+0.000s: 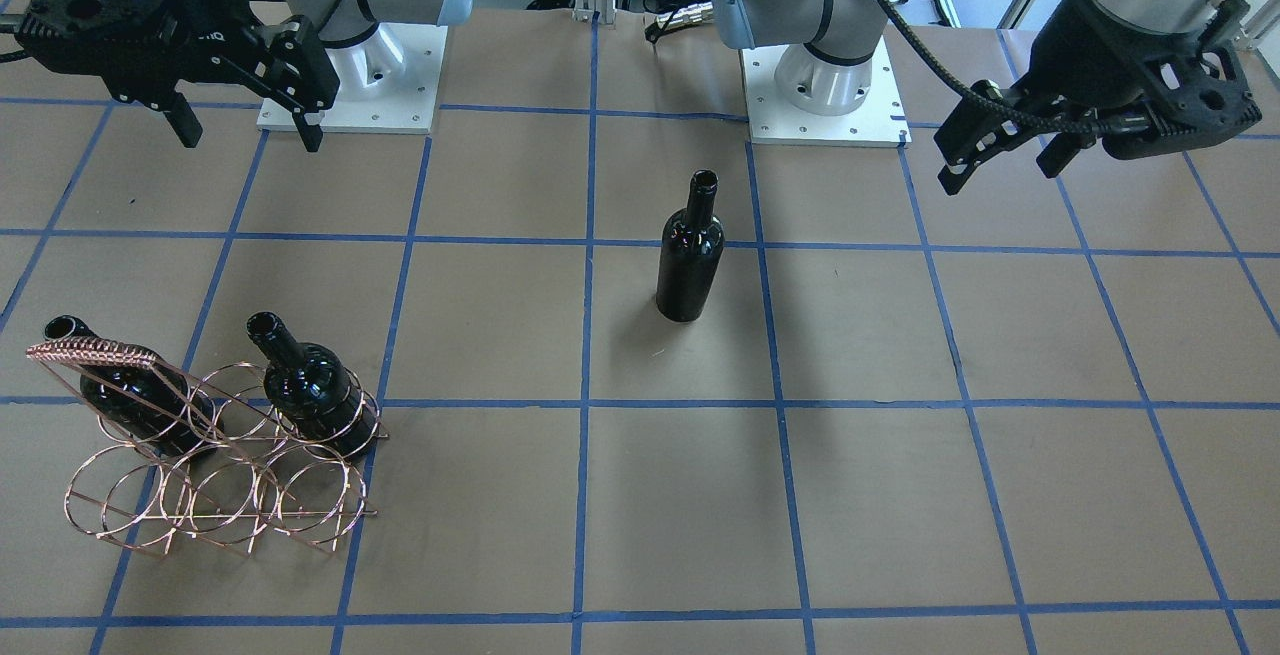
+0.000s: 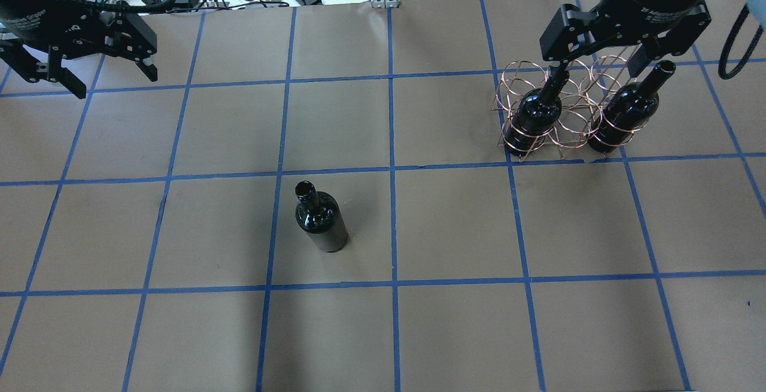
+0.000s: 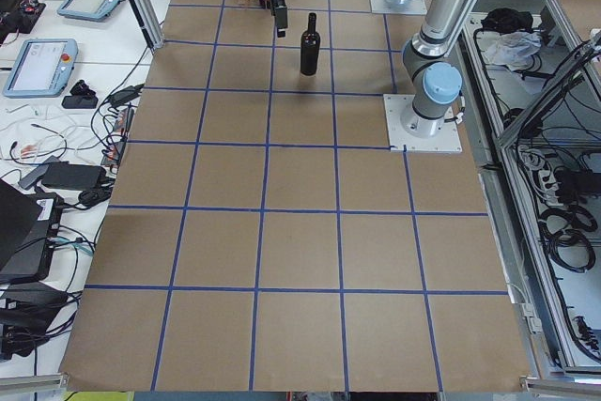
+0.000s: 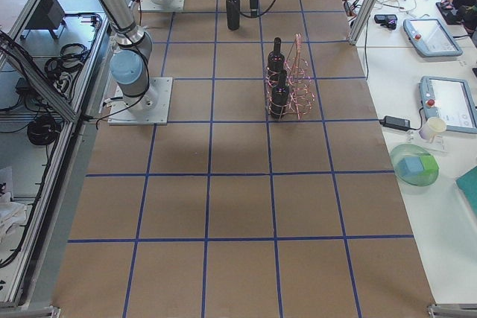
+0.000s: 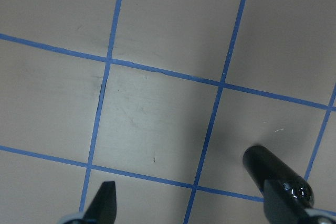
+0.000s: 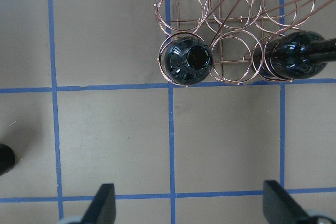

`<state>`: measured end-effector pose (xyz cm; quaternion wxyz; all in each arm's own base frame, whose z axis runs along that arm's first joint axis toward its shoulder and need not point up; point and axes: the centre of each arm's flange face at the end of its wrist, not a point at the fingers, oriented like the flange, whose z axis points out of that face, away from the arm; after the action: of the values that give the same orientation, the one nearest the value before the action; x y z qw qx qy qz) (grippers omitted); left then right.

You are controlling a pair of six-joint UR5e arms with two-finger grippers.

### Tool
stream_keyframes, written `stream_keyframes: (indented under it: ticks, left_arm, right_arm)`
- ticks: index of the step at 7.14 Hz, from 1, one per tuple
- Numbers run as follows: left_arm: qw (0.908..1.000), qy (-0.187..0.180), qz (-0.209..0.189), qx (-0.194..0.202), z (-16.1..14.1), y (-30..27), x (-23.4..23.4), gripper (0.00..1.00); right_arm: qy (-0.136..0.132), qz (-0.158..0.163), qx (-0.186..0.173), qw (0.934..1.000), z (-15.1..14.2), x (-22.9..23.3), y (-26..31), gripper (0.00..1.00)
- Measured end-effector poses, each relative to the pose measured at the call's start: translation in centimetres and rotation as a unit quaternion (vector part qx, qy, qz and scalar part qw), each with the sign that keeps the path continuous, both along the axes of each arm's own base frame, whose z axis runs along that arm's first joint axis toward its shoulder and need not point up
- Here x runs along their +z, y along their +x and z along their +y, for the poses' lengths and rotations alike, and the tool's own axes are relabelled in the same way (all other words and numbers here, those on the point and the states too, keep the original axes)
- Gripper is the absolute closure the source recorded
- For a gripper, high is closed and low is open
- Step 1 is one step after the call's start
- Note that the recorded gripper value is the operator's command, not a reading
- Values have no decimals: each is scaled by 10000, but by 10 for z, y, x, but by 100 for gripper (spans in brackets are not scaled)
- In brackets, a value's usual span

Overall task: Place wine into wine basket
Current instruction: 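Move the right gripper from the rack over the upright bottle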

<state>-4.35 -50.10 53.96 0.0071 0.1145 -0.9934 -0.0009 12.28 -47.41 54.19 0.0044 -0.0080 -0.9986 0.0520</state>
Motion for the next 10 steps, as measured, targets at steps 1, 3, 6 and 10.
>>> stream_keyframes:
  ticks: [1,3,6,10]
  left_arm:
    - [10000,2,27,-12,5,-3,1,0]
    - [10000,51,46,-18,11,-5,0,0]
    - [9998,169,68,-18,18,-6,-2,0]
    - [9996,267,80,30,21,-6,-3,0]
  right_arm:
    - [-55,-5,25,10000,-1,1,7,0]
    - [-128,-58,-78,9999,-3,-6,38,0]
    - [-191,-174,-71,9996,-10,-37,138,0]
    - [-76,-215,-105,9997,35,-79,272,0]
